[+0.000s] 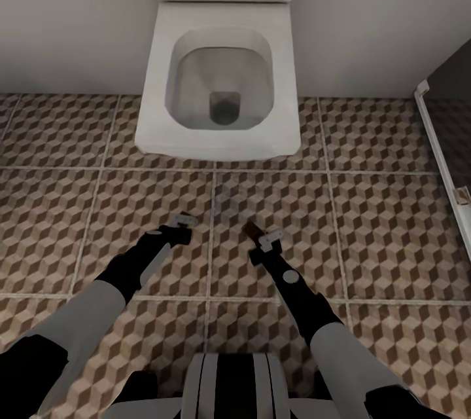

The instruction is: Take the four mousetraps from the cabinet in the bathroom and place them on the bathroom floor. Make sure all four end up on the same floor surface, and ensure that at least two of them are either under or directly next to the same bathroom sink.

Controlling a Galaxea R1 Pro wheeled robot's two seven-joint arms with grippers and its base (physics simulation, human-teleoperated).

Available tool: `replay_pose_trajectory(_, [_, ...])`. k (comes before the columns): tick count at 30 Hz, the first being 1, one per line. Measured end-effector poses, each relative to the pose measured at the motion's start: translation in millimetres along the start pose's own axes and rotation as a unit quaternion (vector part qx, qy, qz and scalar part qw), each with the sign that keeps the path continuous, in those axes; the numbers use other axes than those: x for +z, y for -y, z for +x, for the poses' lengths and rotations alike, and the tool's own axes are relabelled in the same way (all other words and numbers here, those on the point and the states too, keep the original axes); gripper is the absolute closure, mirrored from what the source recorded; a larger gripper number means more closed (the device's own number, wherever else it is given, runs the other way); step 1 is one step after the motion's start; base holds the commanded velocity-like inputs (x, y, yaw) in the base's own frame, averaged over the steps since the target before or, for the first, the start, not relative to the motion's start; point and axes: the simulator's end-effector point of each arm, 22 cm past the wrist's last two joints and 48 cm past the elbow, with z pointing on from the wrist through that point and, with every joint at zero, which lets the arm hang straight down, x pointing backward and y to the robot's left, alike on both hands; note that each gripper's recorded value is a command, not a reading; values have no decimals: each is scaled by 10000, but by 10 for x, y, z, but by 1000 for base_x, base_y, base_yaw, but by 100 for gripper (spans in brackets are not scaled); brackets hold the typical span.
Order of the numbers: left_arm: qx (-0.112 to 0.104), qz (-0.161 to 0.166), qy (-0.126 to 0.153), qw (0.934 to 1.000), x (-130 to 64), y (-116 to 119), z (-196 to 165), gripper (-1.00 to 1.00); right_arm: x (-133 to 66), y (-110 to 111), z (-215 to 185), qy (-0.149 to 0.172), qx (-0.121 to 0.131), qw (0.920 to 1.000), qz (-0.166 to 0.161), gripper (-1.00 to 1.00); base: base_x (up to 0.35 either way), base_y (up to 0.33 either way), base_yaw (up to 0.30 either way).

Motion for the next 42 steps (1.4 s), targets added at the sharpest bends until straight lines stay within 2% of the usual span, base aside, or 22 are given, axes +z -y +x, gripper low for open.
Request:
replay_pose_trajectory(6, [10,-18,-67,10000,14,-7,61,100,-1,0,-2,1,-5,10000,0,100,229,3,0])
replay_pose_trajectory(13, [243,8,-141,9996,28,72,142,100,1,2,-6,6,-8,10000,1,100,188,0,0])
replay_pose_trajectory(42, [262,-16,-211,9994,41,52,206,100,0,2,-6,6,-8,10000,1,100,40,17,0])
